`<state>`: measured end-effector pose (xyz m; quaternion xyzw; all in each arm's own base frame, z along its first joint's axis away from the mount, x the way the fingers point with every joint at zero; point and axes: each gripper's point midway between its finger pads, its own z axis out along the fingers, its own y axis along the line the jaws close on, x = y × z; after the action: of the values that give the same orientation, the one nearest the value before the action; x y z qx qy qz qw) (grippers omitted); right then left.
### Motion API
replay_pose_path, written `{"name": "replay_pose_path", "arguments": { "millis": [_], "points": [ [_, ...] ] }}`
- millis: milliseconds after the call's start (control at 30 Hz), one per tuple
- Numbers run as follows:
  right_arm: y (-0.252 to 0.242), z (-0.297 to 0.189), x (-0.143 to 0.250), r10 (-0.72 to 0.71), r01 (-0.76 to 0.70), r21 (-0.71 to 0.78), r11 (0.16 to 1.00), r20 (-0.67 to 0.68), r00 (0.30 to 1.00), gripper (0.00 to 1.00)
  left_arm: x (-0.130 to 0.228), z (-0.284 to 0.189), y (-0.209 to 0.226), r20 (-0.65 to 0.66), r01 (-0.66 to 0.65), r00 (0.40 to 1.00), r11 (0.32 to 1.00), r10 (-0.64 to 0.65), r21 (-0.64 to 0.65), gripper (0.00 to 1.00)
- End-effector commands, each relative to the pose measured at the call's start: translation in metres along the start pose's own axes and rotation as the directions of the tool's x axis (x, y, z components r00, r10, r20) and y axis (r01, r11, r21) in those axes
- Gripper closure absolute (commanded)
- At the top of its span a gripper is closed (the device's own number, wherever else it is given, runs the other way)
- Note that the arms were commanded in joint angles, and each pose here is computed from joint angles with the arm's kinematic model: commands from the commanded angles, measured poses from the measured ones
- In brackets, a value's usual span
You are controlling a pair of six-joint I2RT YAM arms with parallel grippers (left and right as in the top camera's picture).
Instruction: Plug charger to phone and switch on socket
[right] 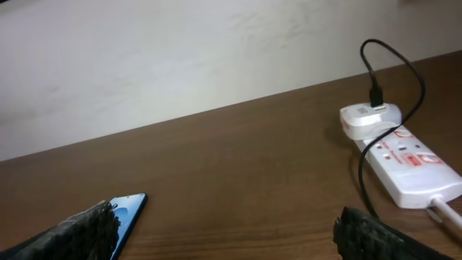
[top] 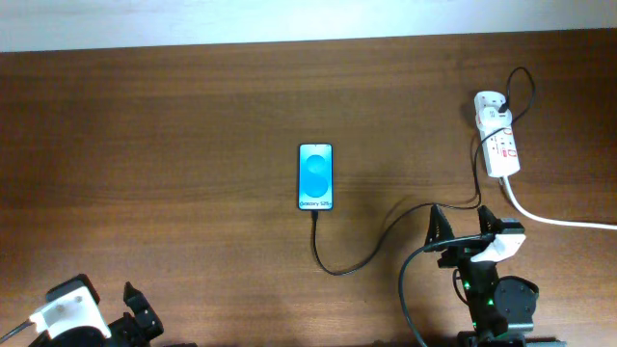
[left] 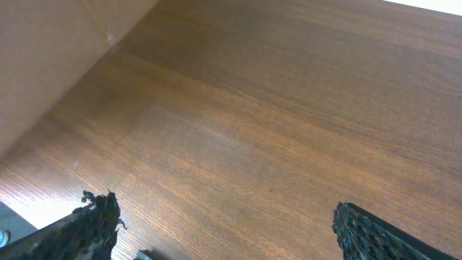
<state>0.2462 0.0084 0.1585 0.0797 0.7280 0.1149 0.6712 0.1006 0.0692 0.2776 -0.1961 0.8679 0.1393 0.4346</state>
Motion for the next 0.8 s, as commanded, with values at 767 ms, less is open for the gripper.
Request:
{"name": "replay_pose_path", "arguments": {
  "millis": [767],
  "points": [
    [-0.0099,-0.0006,0.0001,-0.290,0.290,0.059,0.955,-0.007,0.957,0.01,0.0002,0.0000,-0.0004,0.000,0.013,1.000,1.000,-0.013,0.002,0.01]
  ]
}}
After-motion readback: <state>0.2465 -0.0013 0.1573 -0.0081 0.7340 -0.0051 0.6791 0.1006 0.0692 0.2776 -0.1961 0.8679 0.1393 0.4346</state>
